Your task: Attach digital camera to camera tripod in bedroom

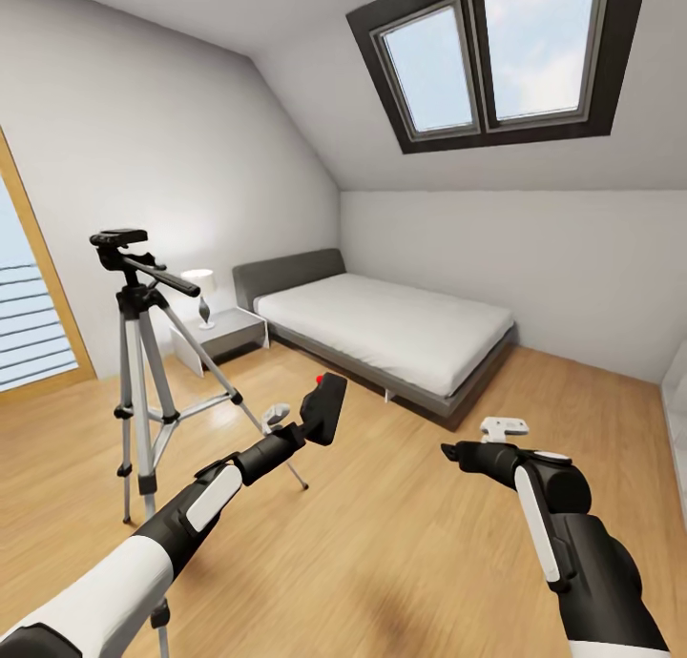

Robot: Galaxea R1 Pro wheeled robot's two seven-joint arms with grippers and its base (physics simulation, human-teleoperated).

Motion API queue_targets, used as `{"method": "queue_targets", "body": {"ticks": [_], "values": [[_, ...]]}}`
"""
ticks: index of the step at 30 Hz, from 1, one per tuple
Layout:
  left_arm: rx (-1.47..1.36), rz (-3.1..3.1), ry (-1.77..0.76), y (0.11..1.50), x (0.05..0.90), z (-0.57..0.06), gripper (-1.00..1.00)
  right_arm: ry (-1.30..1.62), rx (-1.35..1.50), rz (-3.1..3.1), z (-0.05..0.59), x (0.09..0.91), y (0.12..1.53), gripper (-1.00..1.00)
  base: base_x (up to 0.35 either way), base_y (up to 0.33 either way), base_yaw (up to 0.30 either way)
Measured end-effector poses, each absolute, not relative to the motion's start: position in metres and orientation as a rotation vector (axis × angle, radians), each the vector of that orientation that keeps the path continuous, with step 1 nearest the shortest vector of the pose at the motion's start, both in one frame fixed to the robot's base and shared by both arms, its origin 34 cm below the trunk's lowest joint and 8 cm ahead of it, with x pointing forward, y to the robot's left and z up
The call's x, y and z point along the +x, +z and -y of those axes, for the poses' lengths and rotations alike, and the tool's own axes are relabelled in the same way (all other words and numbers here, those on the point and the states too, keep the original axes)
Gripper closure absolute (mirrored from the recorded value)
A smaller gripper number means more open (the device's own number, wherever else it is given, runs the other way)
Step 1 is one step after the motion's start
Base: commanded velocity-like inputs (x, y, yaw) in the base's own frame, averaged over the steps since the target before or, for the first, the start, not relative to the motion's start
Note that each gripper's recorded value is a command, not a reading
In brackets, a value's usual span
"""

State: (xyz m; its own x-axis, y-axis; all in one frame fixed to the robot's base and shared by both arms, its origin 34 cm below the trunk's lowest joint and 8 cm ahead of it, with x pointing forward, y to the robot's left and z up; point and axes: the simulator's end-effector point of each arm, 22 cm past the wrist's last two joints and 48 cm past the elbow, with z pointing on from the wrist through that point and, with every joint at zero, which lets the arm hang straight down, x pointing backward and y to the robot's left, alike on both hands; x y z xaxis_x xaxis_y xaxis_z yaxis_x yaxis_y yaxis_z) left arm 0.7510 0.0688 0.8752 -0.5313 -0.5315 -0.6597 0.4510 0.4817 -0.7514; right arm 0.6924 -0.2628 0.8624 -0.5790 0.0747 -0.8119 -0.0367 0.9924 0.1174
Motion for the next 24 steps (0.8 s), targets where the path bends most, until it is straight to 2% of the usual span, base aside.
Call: {"method": "queue_targets", "body": {"ticks": [24], "values": [[-0.069,-1.733,-1.244,0.918,0.753,-0.064,1.00,0.150,0.023,-2.185,0.262,0.696,0.901,-1.00,0.000,0.000,0.000]]}}
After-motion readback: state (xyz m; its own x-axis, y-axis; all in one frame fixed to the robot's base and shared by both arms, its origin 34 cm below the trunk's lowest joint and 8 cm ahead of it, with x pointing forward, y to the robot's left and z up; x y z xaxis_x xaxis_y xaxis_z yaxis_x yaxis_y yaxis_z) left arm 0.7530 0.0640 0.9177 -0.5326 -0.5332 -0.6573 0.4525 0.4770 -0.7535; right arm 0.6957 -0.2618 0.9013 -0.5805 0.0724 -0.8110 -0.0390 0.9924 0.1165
